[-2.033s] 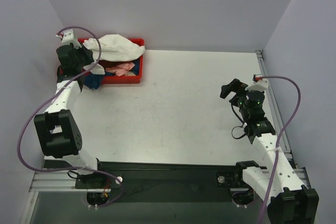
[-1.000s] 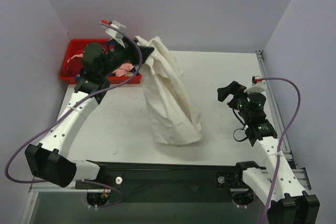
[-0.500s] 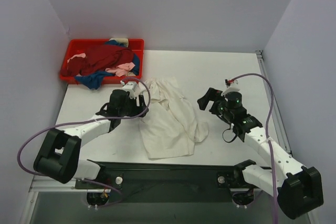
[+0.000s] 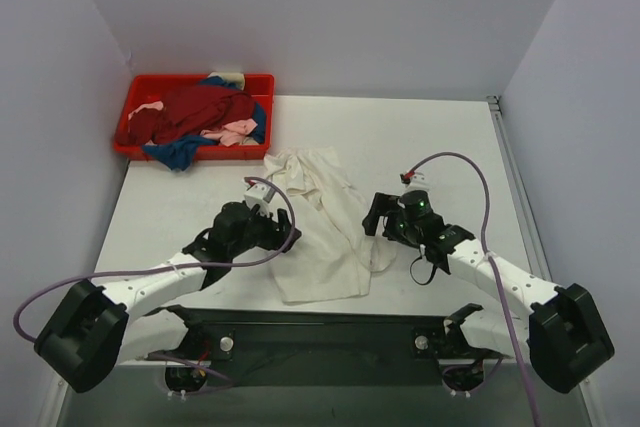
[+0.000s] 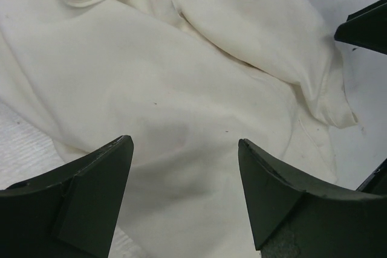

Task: Fold and stack the t-shirts
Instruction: Flatten out the tshirt

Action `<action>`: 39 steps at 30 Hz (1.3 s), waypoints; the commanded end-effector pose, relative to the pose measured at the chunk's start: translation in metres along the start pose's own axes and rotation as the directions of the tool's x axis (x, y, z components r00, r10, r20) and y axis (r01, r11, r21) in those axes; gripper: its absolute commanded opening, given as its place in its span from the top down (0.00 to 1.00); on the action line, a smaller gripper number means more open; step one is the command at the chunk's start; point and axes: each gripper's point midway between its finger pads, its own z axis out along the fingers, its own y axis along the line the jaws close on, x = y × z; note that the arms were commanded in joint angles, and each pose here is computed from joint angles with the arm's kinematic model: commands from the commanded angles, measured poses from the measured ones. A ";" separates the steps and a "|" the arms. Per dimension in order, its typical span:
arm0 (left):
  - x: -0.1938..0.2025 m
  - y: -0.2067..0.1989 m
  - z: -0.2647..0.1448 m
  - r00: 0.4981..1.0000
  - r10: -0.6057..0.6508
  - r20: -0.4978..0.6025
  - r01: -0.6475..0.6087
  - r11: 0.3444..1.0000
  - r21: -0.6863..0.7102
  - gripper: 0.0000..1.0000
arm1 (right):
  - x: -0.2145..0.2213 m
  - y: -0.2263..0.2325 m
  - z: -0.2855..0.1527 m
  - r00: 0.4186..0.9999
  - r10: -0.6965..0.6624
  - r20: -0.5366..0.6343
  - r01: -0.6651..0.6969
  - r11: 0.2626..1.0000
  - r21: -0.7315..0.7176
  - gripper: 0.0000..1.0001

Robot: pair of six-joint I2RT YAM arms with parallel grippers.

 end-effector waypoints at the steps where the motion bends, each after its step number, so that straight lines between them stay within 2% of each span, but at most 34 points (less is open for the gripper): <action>1: -0.009 -0.023 0.009 0.998 -0.024 0.052 0.021 0.997 0.069 0.19 | 0.003 0.000 0.008 1.000 0.011 -0.001 -0.011 1.000 0.009 0.13; 6: 0.012 -0.075 0.022 0.997 0.074 -0.009 -0.072 0.986 0.148 0.19 | 0.018 0.006 0.016 0.998 0.021 -0.057 -0.023 0.999 -0.028 0.18; 12: 0.052 -0.125 0.023 0.988 0.143 -0.067 -0.120 0.955 0.271 0.19 | 0.025 0.007 0.015 0.997 0.007 -0.074 -0.011 0.999 -0.053 0.38; 16: 0.061 -0.154 0.024 0.984 0.168 -0.053 -0.143 0.938 0.317 0.19 | 0.025 0.009 0.016 0.997 -0.001 -0.079 -0.003 0.998 -0.059 0.48; 21: 0.083 -0.169 0.035 0.973 0.204 -0.109 -0.159 0.931 0.327 0.19 | 0.027 0.007 0.018 0.996 -0.002 -0.089 -0.003 0.999 -0.052 0.50; 26: 0.090 -0.188 0.036 0.968 0.227 -0.104 -0.178 0.919 0.352 0.21 | 0.027 0.003 0.018 0.996 -0.001 -0.084 -0.002 0.999 -0.034 0.50; 31: 0.098 -0.193 0.041 0.962 0.239 -0.130 -0.179 0.916 0.359 0.32 | 0.027 0.001 0.018 0.997 0.001 -0.082 -0.003 1.000 -0.021 0.51; 39: 0.116 -0.198 0.047 0.950 0.258 -0.177 -0.183 0.916 0.356 0.41 | 0.028 -0.004 0.019 0.997 0.000 -0.081 0.000 1.000 -0.002 0.51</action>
